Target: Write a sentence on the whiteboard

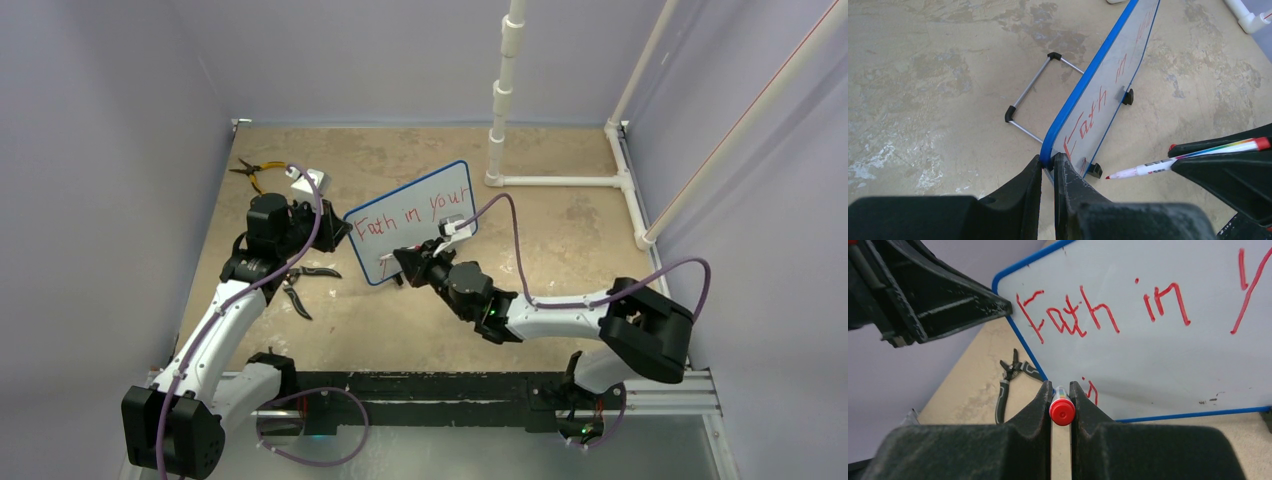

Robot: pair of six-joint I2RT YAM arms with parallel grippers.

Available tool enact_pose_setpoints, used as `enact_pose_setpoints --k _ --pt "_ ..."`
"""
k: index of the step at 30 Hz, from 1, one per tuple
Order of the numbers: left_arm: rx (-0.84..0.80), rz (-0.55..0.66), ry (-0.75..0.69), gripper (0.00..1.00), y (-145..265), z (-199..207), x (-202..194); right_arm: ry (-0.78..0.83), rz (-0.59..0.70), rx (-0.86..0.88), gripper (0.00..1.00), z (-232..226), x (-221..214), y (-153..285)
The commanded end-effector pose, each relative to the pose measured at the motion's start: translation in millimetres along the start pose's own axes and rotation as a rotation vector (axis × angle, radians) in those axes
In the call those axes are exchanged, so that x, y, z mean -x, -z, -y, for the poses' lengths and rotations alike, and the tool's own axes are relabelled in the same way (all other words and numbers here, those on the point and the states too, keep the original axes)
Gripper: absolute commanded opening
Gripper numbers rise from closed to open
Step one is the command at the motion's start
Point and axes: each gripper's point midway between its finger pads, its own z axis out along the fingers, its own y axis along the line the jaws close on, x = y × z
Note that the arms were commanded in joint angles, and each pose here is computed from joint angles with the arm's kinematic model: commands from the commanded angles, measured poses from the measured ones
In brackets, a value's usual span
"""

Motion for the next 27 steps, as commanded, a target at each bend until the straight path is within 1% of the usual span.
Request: enact_pose_setpoints --k 1,6,15,27 --pt "-0.027 -0.014 0.004 0.0 -0.1 4.5 -5.7 -0.009 0.056 -0.031 0.0 4.5 22.4 9.2" --pt "-0.025 -0.015 0.005 0.0 -0.4 4.0 -6.5 0.005 0.082 -0.032 0.0 4.6 40.1 19.6" --pt "-0.021 -0.015 0.006 0.0 0.1 3.5 -6.5 0.076 0.108 -0.008 0.0 5.4 58.3 35.2" --pt "-0.015 -0.015 0.002 0.0 0.4 2.5 -6.4 0.134 0.104 0.04 0.0 19.7 67.0 31.2"
